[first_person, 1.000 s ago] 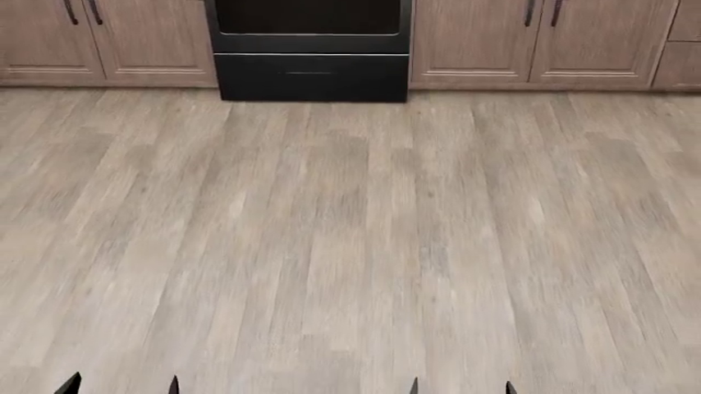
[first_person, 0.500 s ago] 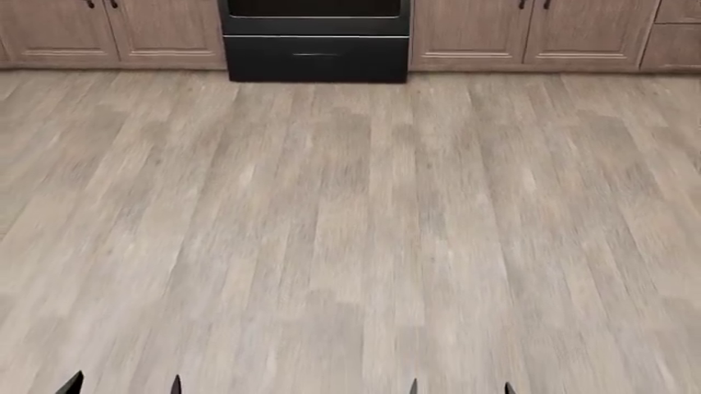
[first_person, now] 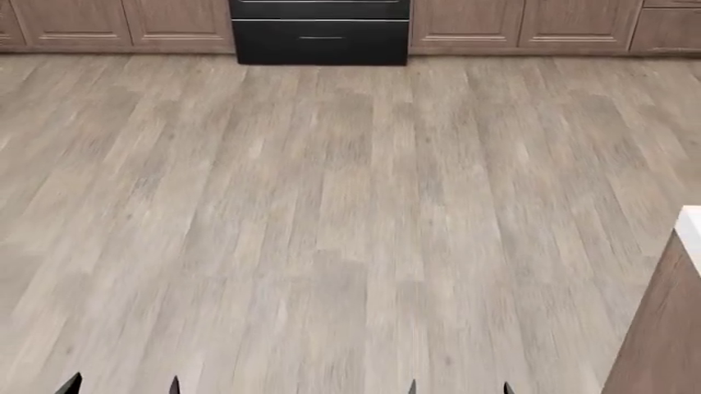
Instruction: Place the cup inside the bowl on the dining table and move the bowl to any counter.
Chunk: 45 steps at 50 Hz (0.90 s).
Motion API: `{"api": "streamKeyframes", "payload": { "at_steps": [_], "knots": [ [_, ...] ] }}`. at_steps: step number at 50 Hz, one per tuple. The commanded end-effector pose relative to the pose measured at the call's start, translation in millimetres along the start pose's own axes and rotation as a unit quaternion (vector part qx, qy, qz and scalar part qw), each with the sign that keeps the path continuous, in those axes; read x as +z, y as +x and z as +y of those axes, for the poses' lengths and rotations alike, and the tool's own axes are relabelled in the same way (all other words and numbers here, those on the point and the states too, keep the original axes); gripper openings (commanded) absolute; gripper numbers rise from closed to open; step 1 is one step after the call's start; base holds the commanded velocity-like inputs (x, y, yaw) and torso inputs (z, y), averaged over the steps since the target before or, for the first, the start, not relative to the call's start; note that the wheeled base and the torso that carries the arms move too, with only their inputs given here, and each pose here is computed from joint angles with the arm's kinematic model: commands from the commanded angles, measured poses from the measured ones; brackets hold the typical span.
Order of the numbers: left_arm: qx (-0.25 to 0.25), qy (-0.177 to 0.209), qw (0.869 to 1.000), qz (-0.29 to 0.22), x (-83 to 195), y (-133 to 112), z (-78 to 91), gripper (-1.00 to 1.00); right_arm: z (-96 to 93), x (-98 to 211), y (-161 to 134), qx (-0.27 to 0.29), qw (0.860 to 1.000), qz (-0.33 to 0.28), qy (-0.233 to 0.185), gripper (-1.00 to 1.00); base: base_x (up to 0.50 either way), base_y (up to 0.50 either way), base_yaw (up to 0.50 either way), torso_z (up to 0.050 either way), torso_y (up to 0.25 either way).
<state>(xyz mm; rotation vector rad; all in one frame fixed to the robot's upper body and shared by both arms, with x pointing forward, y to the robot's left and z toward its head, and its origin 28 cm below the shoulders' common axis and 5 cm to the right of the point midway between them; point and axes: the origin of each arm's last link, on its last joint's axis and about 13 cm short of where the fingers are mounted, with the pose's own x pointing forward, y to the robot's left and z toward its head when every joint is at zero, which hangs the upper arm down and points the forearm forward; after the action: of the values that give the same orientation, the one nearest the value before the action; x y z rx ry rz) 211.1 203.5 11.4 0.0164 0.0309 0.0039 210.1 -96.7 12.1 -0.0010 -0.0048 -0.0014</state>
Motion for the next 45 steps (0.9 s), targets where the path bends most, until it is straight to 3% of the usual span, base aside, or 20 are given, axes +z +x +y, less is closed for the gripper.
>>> {"api": "streamKeyframes", "payload": {
  "at_steps": [1, 45],
  "knots": [
    [0.0, 0.0, 1.0, 0.001, -0.9, -0.5, 1.6, 1.0, -0.1, 0.0, 0.1, 0.001, 1.0, 0.001, -0.001, 1.0, -0.5, 0.02, 0.0, 0.0, 0.0],
    [0.009, 0.01, 1.0, 0.01, -1.6, 1.8, 0.1, 1.0, 0.6, -1.0, 0.0, 0.003, 1.0, 0.005, -0.005, 1.0, -0.5, 0.02, 0.0, 0.0, 0.0]
  ]
}}
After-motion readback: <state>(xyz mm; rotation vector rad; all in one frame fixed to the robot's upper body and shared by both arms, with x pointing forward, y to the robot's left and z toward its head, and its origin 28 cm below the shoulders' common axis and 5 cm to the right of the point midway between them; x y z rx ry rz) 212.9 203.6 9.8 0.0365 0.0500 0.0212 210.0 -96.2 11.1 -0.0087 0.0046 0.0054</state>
